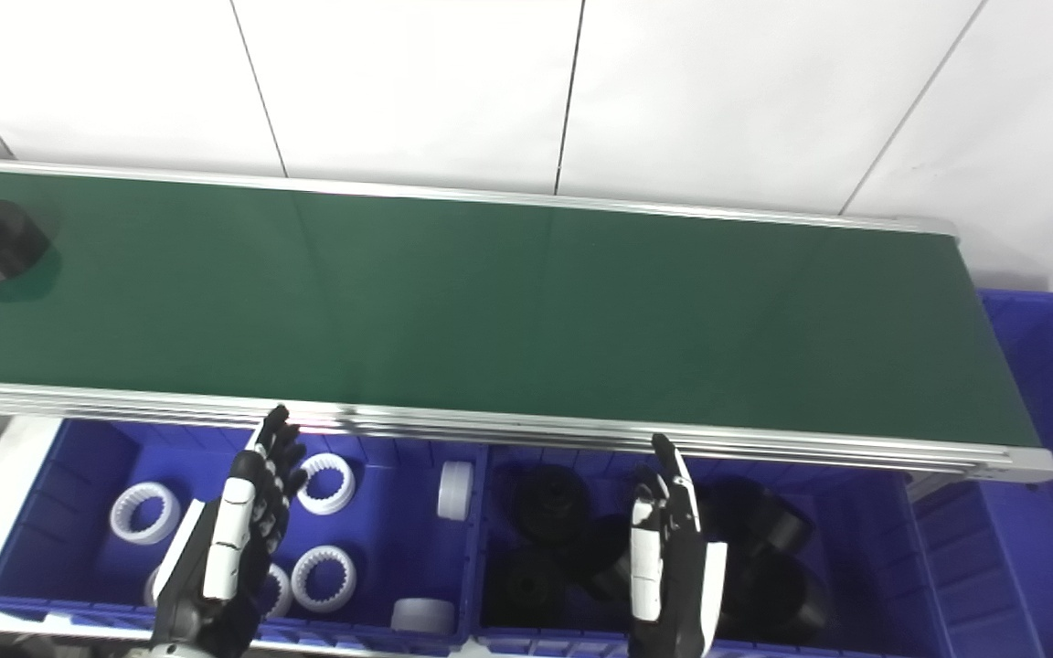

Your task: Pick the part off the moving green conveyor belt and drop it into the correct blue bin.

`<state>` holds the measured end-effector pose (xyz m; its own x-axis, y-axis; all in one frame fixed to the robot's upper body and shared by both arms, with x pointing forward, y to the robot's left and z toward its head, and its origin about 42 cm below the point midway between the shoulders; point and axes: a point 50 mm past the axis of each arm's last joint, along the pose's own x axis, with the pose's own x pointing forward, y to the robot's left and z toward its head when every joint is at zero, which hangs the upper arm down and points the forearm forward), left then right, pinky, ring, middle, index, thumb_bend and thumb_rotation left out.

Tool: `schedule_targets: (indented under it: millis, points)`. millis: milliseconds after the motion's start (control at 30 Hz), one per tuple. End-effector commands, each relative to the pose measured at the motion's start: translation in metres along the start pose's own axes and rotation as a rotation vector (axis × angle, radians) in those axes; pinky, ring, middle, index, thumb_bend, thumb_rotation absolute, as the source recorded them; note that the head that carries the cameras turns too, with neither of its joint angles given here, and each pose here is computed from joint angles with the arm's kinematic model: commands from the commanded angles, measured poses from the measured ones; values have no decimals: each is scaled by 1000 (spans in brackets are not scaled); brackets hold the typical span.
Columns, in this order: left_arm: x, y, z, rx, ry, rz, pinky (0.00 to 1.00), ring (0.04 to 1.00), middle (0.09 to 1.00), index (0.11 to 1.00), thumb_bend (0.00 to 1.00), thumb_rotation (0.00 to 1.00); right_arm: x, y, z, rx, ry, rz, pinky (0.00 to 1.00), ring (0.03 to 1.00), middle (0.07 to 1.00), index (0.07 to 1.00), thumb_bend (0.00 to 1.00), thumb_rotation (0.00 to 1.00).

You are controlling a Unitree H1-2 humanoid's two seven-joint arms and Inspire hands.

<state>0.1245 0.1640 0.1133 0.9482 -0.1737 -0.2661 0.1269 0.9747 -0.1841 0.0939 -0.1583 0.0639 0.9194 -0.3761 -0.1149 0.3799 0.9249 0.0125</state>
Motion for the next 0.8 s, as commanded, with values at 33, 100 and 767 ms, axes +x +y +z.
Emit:
schedule_targets:
  millis: [33, 100, 767]
  points:
    - [-1, -1, 9, -16, -20, 9, 1000, 1000, 1000, 1000, 518, 1000, -7, 43, 13, 130, 7, 8, 837, 861, 929, 888, 774, 1000]
    - [-1, -1, 9, -9, -23, 10, 1000, 1000, 1000, 1000, 525, 1000, -7, 43, 13, 140, 9, 12, 840, 863, 932, 889, 776, 1000]
    - [0, -3, 8, 29, -81, -6, 1000, 1000, 1000, 1000, 562, 1000, -5, 41, 12, 149, 22, 99, 873, 911, 957, 924, 811, 1000]
